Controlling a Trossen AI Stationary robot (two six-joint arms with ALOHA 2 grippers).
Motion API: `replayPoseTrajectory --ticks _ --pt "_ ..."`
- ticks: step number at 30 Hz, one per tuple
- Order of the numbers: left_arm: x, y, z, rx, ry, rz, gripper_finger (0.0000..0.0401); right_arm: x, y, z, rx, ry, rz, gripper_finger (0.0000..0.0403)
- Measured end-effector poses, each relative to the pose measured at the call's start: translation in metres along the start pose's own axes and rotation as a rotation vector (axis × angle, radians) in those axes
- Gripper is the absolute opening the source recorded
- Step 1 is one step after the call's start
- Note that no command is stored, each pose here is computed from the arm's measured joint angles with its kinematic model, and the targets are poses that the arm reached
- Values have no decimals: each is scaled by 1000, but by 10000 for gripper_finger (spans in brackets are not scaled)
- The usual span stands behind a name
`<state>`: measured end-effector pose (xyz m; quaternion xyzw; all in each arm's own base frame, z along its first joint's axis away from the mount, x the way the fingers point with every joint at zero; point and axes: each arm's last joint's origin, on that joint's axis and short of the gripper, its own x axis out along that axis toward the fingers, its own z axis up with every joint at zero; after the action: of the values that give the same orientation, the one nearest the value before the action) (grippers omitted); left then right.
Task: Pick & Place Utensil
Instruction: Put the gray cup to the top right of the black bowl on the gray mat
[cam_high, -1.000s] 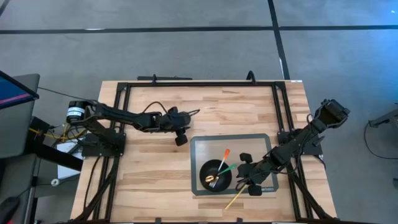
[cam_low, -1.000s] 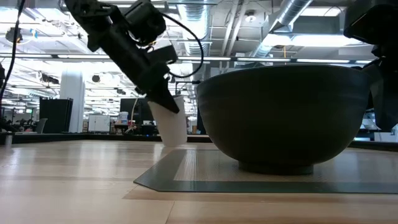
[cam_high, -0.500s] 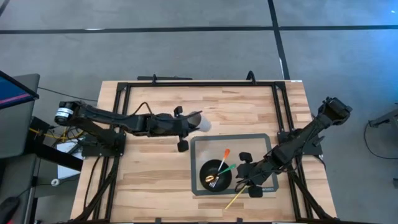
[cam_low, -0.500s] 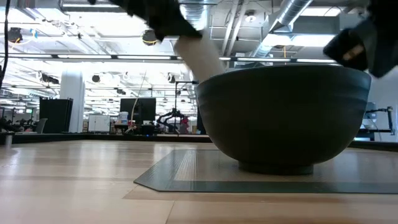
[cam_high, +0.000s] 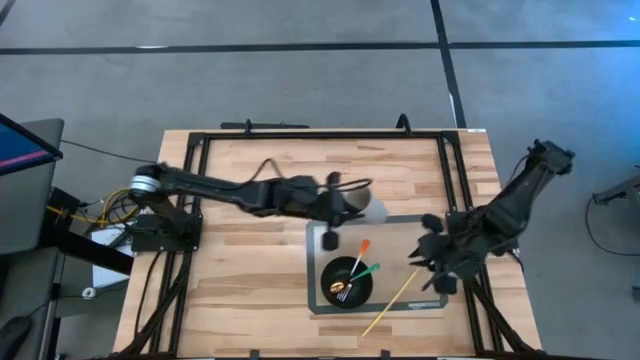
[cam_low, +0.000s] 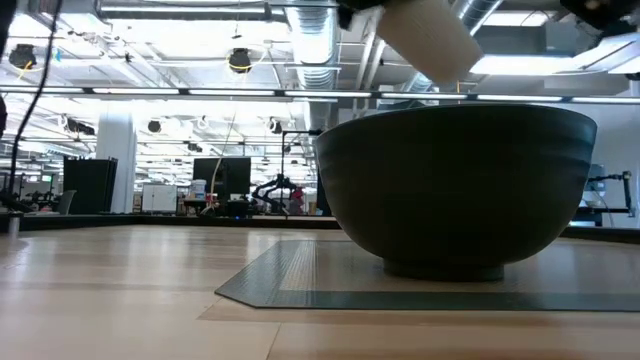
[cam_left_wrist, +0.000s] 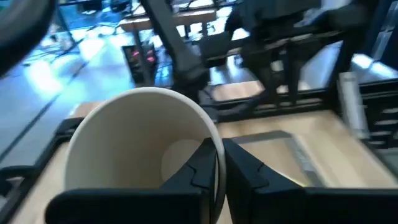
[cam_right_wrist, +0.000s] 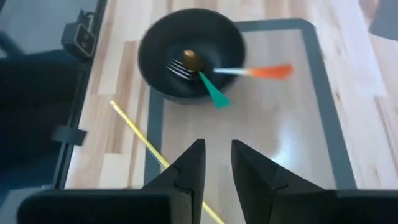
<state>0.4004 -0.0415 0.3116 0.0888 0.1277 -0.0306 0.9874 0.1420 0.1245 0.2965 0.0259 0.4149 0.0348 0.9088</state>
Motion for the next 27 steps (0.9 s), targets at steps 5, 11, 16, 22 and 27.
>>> replayPoseTrajectory --ticks 5,11,16,22,27 --pt "51 17 -15 -16 27 -51 19 -6 -13 -31 123 -55 -15 71" --pt "99 4 -76 -31 175 -143 20 2 -18 -51 170 -47 -29 71" --pt "110 0 -94 -67 205 -170 21 6 -16 -51 161 -37 -38 71" --pt "111 -2 -97 -83 228 -179 24 12 -12 -52 147 -20 -57 71" --pt "110 -7 -108 -121 273 -223 31 19 -8 -53 129 3 -81 71"
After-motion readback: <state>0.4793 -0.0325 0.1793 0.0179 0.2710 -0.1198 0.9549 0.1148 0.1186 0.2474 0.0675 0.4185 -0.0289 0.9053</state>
